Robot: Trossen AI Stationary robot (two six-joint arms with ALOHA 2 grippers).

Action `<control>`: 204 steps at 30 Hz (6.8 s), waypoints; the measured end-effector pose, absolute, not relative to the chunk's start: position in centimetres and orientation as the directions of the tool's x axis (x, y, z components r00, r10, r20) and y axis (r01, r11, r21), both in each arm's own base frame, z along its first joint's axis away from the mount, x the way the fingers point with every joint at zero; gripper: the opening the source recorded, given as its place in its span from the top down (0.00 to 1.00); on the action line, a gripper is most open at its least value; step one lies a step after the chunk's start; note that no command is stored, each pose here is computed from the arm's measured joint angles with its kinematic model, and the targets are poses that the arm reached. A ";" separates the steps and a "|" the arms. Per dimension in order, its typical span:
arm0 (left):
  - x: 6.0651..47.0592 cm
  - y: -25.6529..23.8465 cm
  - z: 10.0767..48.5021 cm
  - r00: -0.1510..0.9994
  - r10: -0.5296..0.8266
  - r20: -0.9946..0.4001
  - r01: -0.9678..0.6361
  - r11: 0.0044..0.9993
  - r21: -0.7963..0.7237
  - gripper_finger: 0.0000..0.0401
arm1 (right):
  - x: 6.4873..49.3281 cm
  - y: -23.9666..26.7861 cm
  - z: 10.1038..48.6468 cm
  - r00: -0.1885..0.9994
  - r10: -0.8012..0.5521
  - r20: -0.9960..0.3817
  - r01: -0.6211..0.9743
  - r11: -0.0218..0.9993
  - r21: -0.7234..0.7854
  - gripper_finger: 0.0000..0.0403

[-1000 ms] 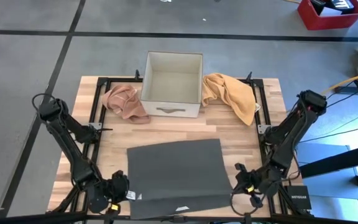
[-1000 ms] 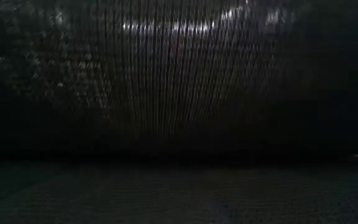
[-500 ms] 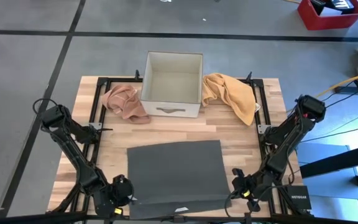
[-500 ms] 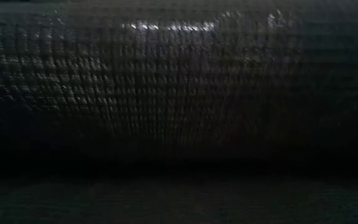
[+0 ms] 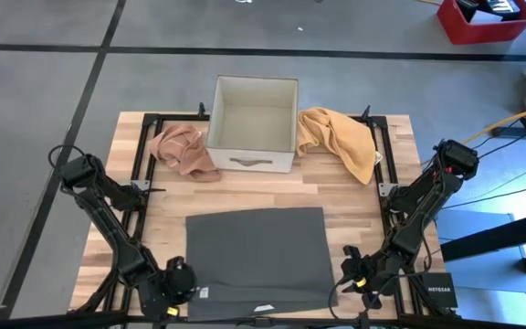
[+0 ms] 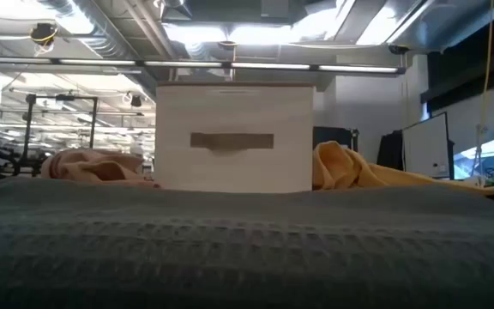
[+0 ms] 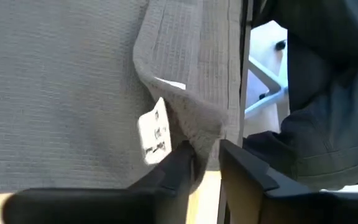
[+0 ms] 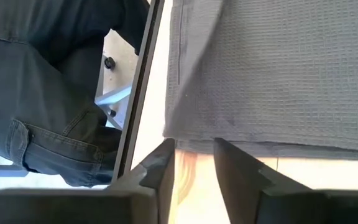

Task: Fold towel
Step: Fold the dark gray towel

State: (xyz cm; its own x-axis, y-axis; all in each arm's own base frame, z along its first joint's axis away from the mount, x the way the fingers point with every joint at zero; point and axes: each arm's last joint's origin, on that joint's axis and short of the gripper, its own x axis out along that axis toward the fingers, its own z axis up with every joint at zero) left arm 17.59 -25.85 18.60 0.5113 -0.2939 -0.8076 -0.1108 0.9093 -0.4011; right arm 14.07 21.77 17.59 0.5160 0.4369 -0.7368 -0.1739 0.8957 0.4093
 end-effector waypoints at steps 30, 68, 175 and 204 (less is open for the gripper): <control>22.3 -22.9 17.2 0.508 -0.234 -0.829 -0.241 0.885 -0.398 0.72 | 18.3 20.2 18.1 0.609 0.328 -0.722 -0.197 0.945 0.263 0.59; 20.0 -23.0 21.3 0.661 0.010 -0.750 -0.329 0.903 -0.278 0.72 | 17.2 18.6 21.1 0.598 0.282 -0.750 -0.125 0.958 0.260 0.59; 22.1 -31.8 15.4 0.180 0.144 -0.973 0.054 0.986 0.156 0.97 | 20.4 29.2 18.5 0.487 0.382 -0.786 -0.251 0.923 0.293 0.59; 22.0 -31.6 15.6 0.174 0.162 -0.971 0.033 0.985 0.170 0.96 | 19.3 31.6 13.0 0.529 0.245 -0.813 -0.306 0.948 0.087 0.60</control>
State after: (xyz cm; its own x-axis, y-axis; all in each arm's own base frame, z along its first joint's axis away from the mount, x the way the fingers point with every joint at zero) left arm 22.03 -31.56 15.57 0.1736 0.1621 -0.9714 0.0335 0.9848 0.1704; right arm 19.27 31.59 12.96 0.5288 0.2446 -0.8128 -0.3057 0.9482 0.0865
